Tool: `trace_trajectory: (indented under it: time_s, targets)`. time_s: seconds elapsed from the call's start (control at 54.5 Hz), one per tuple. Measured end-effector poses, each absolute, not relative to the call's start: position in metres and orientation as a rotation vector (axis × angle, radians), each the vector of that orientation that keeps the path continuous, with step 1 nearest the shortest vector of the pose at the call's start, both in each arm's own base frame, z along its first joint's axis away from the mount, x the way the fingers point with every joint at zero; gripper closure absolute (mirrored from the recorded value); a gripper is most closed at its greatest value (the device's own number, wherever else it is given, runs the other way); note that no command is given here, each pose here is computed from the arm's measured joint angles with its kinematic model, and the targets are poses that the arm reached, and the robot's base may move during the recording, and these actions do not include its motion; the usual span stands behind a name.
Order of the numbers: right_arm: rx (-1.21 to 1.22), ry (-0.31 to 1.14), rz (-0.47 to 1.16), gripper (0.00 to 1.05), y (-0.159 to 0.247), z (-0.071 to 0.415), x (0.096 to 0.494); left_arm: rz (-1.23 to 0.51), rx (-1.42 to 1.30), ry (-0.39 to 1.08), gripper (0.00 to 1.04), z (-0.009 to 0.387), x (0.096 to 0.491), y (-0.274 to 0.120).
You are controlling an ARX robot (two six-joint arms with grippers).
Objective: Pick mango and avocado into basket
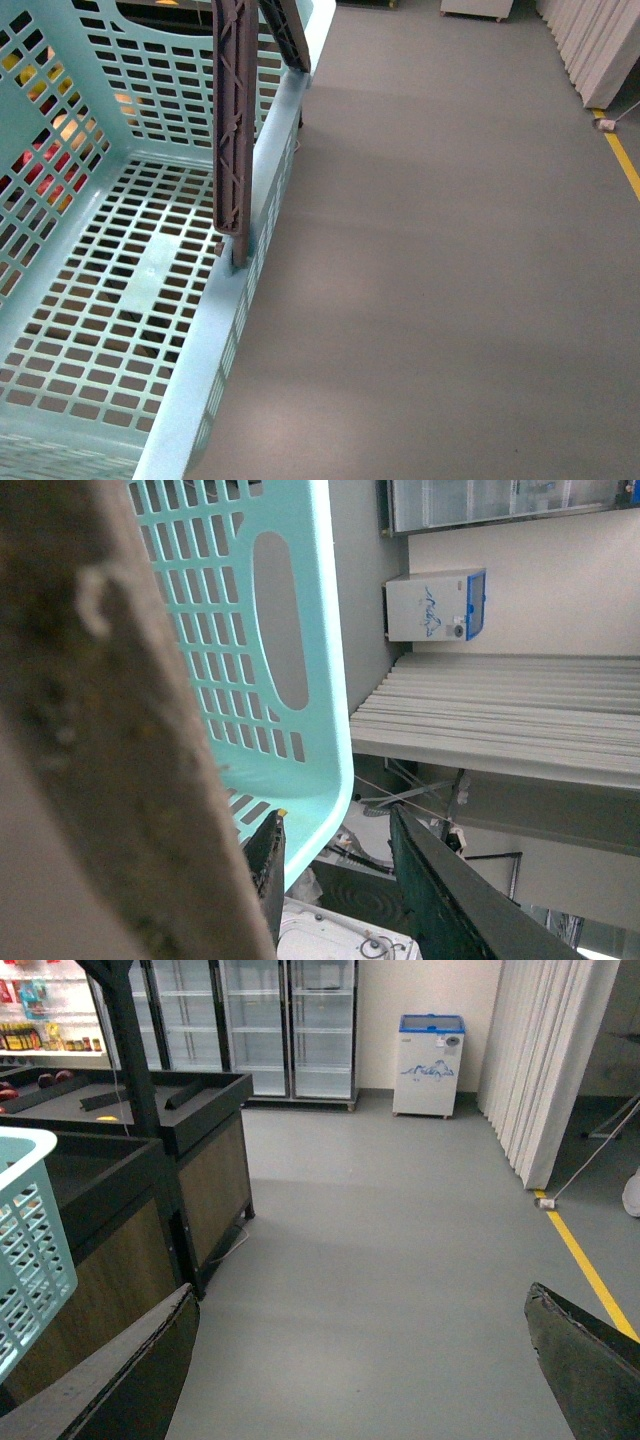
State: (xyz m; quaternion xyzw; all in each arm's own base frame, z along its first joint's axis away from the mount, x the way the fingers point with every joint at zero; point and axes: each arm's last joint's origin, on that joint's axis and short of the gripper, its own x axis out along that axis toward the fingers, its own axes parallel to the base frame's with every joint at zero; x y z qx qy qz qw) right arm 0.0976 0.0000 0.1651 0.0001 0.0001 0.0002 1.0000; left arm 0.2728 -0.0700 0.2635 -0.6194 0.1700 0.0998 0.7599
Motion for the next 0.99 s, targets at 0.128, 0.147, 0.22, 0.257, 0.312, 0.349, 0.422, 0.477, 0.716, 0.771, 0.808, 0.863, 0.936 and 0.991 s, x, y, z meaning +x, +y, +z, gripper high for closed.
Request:
trace_trajectory:
  time_s: [0.128, 0.147, 0.22, 0.257, 0.312, 0.349, 0.422, 0.477, 0.716, 0.771, 0.808, 0.863, 0.936, 0.991]
  targets:
    - [0.000, 0.000, 0.001, 0.08, 0.0000, 0.1651, 0.0976, 0.216, -1.349, 0.370, 0.71, 0.2637, 0.2727, -0.0700]
    - [0.000, 0.000, 0.001, 0.08, 0.0000, 0.1651, 0.0976, 0.216, -1.349, 0.370, 0.71, 0.2637, 0.2727, -0.0700]
    - [0.000, 0.000, 0.000, 0.08, 0.0000, 0.1651, 0.0976, 0.216, -1.349, 0.370, 0.71, 0.2636, 0.2727, -0.0700]
    - [0.000, 0.000, 0.000, 0.08, 0.0000, 0.1651, 0.0976, 0.216, -1.349, 0.370, 0.71, 0.2636, 0.2727, -0.0700]
    - [0.000, 0.000, 0.000, 0.08, 0.0000, 0.1651, 0.0976, 0.217, -1.351, 0.371, 0.71, 0.2635, 0.2727, -0.0700]
    - [0.000, 0.000, 0.000, 0.08, 0.0000, 0.1651, 0.0976, 0.218, -1.350, 0.369, 0.71, 0.2636, 0.2726, -0.0700]
    - [0.000, 0.000, -0.001, 0.08, 0.0000, 0.1651, 0.0976, 0.211, -1.350, 0.373, 0.71, 0.2640, 0.2721, -0.0710]
    - [0.000, 0.000, -0.001, 0.08, 0.0000, 0.1651, 0.0976, 0.205, -1.353, 0.382, 0.71, 0.2634, 0.2722, -0.0721]
    - [0.000, 0.000, 0.000, 0.08, 0.0000, 0.1651, 0.0976, 0.216, -1.358, 0.374, 0.71, 0.2632, 0.2725, -0.0711]
    - [0.000, 0.000, 0.000, 0.08, 0.0000, 0.1651, 0.0976, 0.221, -1.355, 0.367, 0.71, 0.2634, 0.2725, -0.0704]
    - [0.000, 0.000, 0.000, 0.08, 0.0000, 0.1651, 0.0976, 0.223, -1.354, 0.364, 0.71, 0.2637, 0.2724, -0.0703]
    - [0.000, 0.001, 0.000, 0.08, 0.0000, 0.1650, 0.0976, 0.221, -1.350, 0.365, 0.71, 0.2637, 0.2724, -0.0703]
    - [0.000, 0.001, 0.000, 0.08, 0.0000, 0.1650, 0.0976, 0.219, -1.354, 0.374, 0.71, 0.2626, 0.2728, -0.0707]
    - [0.000, 0.001, -0.001, 0.08, 0.0000, 0.1651, 0.0976, 0.218, -1.355, 0.374, 0.71, 0.2626, 0.2728, -0.0708]
